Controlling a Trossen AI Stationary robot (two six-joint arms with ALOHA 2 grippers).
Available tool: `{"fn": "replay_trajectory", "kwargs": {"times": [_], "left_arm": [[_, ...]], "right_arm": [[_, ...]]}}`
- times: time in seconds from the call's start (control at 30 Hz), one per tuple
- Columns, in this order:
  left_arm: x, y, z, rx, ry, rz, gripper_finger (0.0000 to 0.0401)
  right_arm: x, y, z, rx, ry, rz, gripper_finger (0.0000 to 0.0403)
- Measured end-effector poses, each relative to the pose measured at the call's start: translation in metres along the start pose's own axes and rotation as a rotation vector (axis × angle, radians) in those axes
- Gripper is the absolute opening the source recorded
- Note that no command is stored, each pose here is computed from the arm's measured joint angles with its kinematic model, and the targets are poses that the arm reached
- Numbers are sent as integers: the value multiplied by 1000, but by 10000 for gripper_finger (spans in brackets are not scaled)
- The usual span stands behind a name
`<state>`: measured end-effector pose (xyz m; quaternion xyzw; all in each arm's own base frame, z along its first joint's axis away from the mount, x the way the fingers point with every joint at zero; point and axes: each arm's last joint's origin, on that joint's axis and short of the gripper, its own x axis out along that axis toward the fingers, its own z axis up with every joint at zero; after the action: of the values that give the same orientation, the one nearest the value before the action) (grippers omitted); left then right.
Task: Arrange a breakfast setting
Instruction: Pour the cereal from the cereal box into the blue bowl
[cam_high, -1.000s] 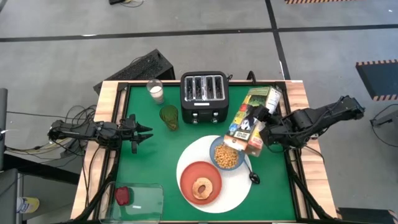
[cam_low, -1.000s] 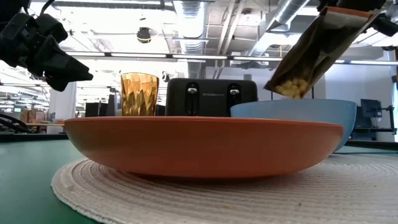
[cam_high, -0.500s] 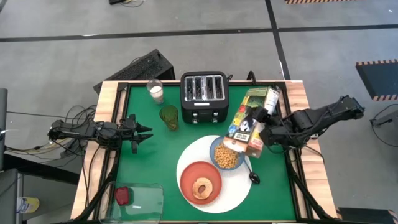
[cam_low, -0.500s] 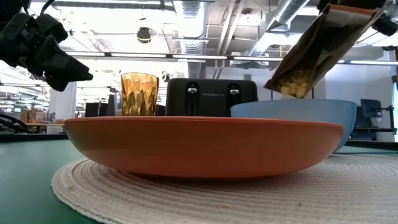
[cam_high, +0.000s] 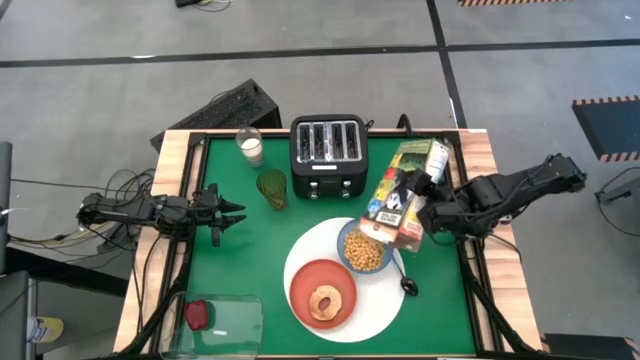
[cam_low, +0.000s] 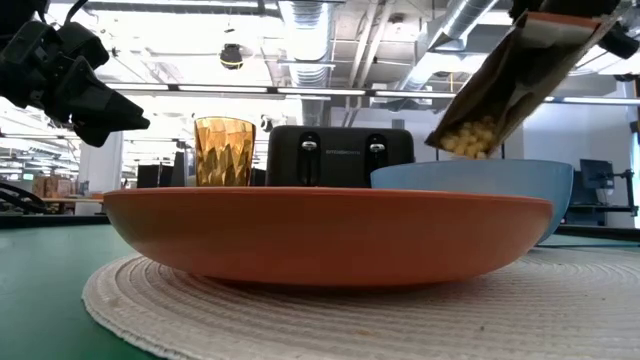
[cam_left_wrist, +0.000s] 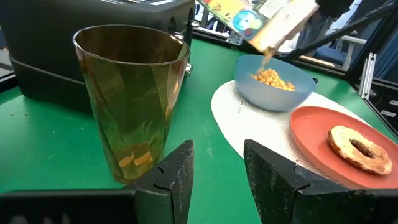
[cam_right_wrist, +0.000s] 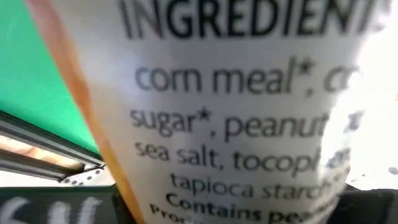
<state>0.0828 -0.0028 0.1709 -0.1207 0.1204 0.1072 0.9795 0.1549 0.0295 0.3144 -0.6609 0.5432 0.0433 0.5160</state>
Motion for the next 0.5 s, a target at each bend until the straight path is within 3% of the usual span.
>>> {"fn": "replay_trajectory", "kwargs": {"times": [0.5], "left_arm": [[0, 0, 0, 0, 0, 0, 128]], "right_arm": [[1, -1, -1, 50, -6, 7, 198]]}}
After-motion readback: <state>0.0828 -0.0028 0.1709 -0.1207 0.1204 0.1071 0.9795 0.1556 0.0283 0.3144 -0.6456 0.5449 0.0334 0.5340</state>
